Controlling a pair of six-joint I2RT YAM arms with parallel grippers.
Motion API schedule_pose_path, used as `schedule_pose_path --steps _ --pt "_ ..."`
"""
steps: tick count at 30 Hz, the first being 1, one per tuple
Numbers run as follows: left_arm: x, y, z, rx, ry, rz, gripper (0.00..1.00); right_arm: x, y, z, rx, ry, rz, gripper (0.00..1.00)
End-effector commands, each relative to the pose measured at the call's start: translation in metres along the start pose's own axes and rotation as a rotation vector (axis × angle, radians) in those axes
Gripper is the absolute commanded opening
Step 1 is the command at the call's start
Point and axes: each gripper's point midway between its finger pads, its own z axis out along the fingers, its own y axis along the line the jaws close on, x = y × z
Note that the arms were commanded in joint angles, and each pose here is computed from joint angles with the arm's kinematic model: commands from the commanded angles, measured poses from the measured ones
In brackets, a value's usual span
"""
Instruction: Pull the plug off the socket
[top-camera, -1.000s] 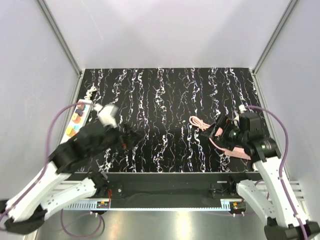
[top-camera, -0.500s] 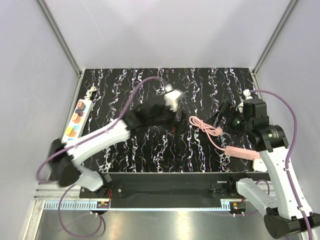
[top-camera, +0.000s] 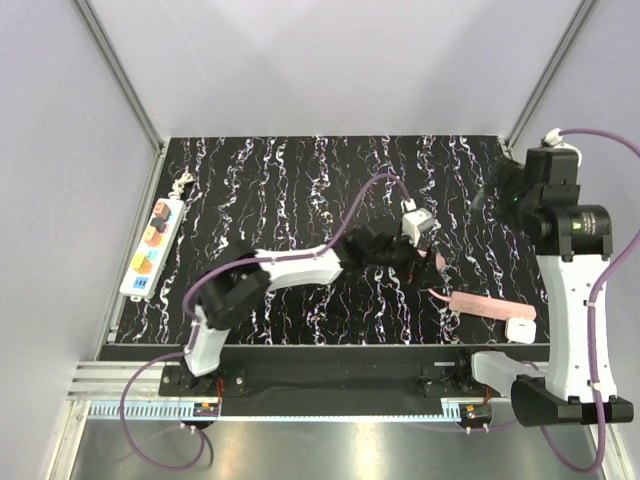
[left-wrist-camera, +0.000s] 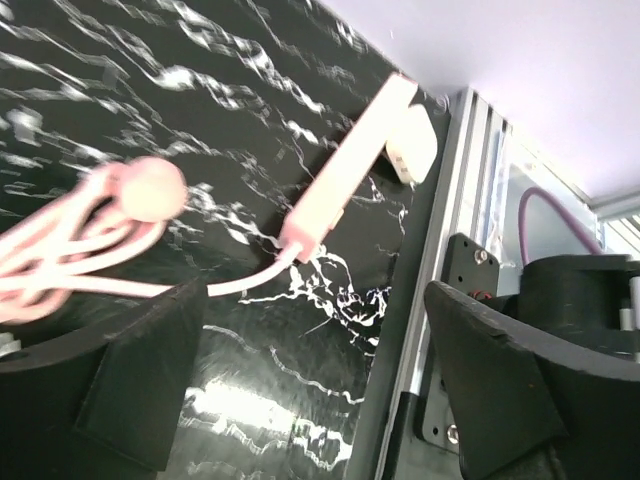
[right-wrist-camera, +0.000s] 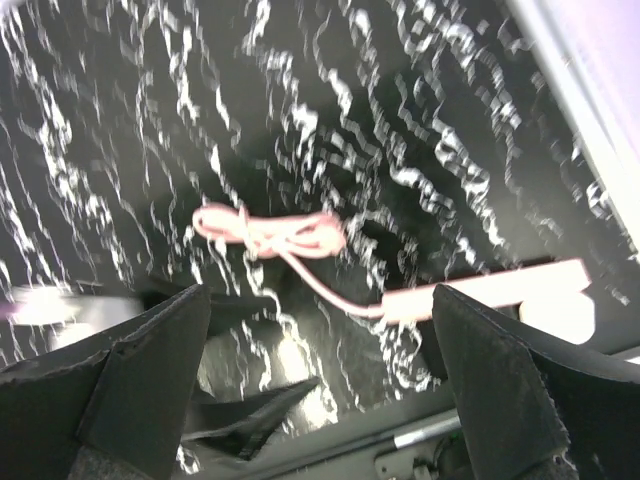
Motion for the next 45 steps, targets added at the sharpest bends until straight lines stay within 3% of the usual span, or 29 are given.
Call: schedule_pose_path --steps 1,2,4,5,7,11,13,22,24,30,34,35,40,45 --pt "-0.016 -0.040 0.032 0.172 -0.068 0.055 0.99 -0.015 -0.001 -0.006 -0.021 -0.011 -0.034 1.00" --pt "-0.029 -0.053 0.043 0.194 -0.085 0.093 0.99 -0.017 0.005 -0.008 -0.051 -0.008 -0.032 1.00" --pt "-0.002 -0.035 0.068 0.149 -0.008 0.092 0.99 -0.019 0.013 -0.010 -0.091 -0.002 -0.029 1.00" --pt "-0.011 -0.042 0.077 0.161 -0.018 0.129 0.99 -0.021 0.021 -0.016 -0.135 -0.005 -0.025 1.00" --pt "0.011 -0.029 0.093 0.148 0.037 0.126 0.99 -0.023 0.027 -0.024 -0.175 -0.016 -0.017 1.00" --pt "0.017 -0.027 0.113 0.176 0.068 0.147 0.99 -0.018 0.037 -0.033 -0.252 -0.011 -0.009 1.00" --pt "0.014 -0.029 0.118 0.186 0.077 0.151 0.99 -0.017 0.036 -0.038 -0.259 -0.024 -0.011 1.00" --pt "0.072 -0.008 0.133 0.152 0.191 0.142 0.99 -0.005 0.050 -0.040 -0.357 0.017 -0.017 1.00" --pt "0.059 -0.006 0.132 0.118 0.137 0.157 0.99 -0.001 0.053 -0.043 -0.383 0.019 -0.013 1.00" --pt "0.066 -0.002 0.132 0.094 0.199 0.135 0.95 0.014 0.051 -0.037 -0.389 0.048 -0.008 1.00" --pt "0.080 0.004 0.129 0.079 0.225 0.120 0.81 0.012 0.051 -0.038 -0.391 0.042 -0.007 1.00" --pt "0.080 0.007 0.129 0.063 0.224 0.121 0.71 0.013 0.051 -0.037 -0.387 0.042 -0.011 1.00" --pt "0.085 0.019 0.124 0.007 0.219 0.135 0.45 0.011 0.047 -0.038 -0.372 0.021 -0.011 1.00" --pt "0.062 0.025 0.110 -0.047 0.152 0.099 0.00 0.024 0.050 -0.029 -0.383 0.080 -0.006 1.00"
